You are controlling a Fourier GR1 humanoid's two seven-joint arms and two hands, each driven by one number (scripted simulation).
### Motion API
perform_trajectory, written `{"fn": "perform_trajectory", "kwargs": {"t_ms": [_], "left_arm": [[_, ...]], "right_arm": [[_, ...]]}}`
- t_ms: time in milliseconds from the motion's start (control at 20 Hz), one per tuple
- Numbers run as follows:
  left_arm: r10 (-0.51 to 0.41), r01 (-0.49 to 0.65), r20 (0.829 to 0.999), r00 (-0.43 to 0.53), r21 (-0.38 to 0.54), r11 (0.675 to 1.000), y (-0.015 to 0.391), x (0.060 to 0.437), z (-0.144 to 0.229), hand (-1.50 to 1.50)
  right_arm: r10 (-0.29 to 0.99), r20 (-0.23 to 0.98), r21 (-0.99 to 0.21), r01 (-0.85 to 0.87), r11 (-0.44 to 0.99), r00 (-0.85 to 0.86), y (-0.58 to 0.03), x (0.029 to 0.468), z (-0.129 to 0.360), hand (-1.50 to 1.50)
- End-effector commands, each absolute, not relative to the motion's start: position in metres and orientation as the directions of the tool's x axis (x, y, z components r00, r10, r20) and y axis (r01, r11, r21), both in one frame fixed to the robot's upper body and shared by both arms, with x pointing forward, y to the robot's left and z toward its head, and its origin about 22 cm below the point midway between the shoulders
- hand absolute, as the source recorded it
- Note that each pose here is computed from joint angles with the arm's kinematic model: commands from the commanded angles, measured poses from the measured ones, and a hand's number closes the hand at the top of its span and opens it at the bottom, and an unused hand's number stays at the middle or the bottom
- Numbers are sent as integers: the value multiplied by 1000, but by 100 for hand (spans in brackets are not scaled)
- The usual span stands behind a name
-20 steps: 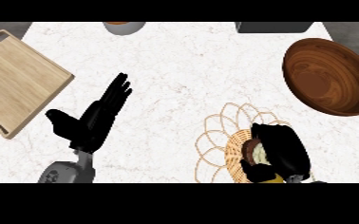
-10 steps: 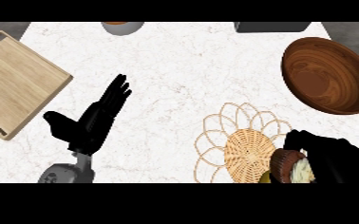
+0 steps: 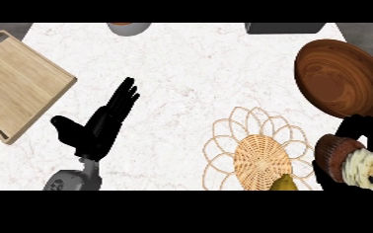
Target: Pick the cupcake from the placemat and place it in the bowl
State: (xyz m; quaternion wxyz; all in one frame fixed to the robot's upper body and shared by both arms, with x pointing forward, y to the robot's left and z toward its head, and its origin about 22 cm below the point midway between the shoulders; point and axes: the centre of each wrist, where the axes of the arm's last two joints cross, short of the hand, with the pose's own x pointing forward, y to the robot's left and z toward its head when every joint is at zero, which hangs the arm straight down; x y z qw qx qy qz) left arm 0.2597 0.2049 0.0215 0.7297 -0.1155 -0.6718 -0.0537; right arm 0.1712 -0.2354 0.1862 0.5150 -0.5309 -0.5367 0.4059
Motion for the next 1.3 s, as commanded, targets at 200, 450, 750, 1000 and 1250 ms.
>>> {"fn": "perform_trajectory", "kwargs": {"t_ms": [200,450,750,1000,1250], "left_arm": [[81,236,993,86,-99,967,202,265,20,0],[89,260,992,84,-108,960,185,263,31,0],[70,264,994,81,-89,960,212,263,21,0],[62,260,995,82,-82,962,188,274,39,0],[80,281,994,73,-98,955,198,265,27,0]], "right_arm": [[964,262,-934,263,242,43,-262,176,223,150],[944,321,-912,293,287,76,-285,230,229,150],[935,345,-905,296,307,86,-325,288,219,150],[953,286,-928,276,249,104,-348,332,203,150],[966,204,-950,269,156,159,-378,360,155,150]]}}
